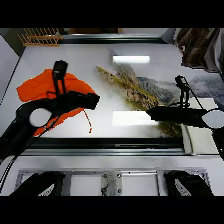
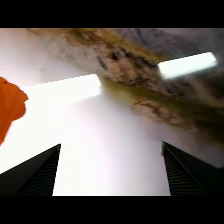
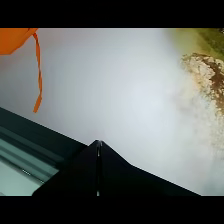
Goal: Fold the clothes and pants, and hang the long-sleeved shirts on hangers.
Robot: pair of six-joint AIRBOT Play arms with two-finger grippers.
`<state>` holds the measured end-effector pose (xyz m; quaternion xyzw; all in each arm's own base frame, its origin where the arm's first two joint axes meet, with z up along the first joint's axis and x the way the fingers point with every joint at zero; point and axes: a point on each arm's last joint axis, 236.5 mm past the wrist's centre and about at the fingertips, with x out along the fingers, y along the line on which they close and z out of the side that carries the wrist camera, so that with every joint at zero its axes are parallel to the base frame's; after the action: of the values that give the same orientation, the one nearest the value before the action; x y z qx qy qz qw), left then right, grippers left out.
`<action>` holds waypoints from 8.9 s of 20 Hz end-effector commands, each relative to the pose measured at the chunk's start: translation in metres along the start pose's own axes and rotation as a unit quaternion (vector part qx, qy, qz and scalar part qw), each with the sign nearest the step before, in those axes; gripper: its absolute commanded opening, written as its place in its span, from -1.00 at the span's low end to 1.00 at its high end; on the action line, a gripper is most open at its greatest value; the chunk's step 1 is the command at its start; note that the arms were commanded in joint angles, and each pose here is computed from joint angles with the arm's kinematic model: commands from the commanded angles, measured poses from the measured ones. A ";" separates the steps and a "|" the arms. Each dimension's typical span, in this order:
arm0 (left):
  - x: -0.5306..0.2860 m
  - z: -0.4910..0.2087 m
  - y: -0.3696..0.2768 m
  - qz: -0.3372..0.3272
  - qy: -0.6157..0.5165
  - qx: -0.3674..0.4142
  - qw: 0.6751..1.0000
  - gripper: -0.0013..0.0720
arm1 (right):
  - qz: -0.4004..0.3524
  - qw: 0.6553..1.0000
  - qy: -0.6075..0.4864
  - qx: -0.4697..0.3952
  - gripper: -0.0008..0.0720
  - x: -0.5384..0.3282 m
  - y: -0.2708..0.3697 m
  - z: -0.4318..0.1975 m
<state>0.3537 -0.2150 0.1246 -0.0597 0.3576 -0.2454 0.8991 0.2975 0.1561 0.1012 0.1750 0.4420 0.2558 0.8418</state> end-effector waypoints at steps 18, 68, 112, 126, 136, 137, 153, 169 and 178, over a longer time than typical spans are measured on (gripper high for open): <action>0.172 -0.064 0.161 0.230 0.300 0.148 0.914 -0.95 | 0.000 1.000 0.001 0.001 -0.94 0.001 0.000 0.000; 0.102 -0.032 0.203 0.100 0.118 -0.307 0.939 -0.95 | -0.101 0.972 -0.203 -0.052 -0.94 -0.109 -0.026 0.115; 0.037 -0.104 0.278 0.158 0.065 -0.451 0.876 -0.95 | -0.094 0.973 -0.106 0.185 -0.95 -0.046 -0.066 0.057; -0.011 -0.122 0.248 0.176 0.021 -0.413 0.893 -0.95 | -0.012 0.793 -0.116 0.598 0.95 0.135 -0.063 -0.063; -0.014 -0.118 0.248 0.176 0.015 -0.410 0.895 -0.95 | -0.037 0.783 -0.084 0.615 0.95 0.159 -0.062 -0.086; -0.014 -0.118 0.248 0.176 0.015 -0.410 0.895 -0.95 | -0.036 0.784 -0.078 0.615 0.95 0.160 -0.060 -0.086; -0.119 0.061 0.205 0.140 -0.161 -0.292 0.932 -0.95 | 0.006 0.974 -0.132 0.186 -0.95 0.042 -0.023 0.082; -0.460 0.182 -0.041 0.073 -0.543 -0.029 0.836 -0.95 | 0.066 0.935 -0.347 0.024 -0.95 -0.283 0.165 0.128; -0.134 0.211 0.128 0.036 -0.226 -0.202 0.952 -0.95 | -0.051 0.977 -0.027 0.208 -0.95 -0.061 0.015 0.099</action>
<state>0.3832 -0.0334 0.4178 -0.2600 0.0757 -0.1091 0.9564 0.3177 0.1249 0.2915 0.3298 0.3587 0.1518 0.8599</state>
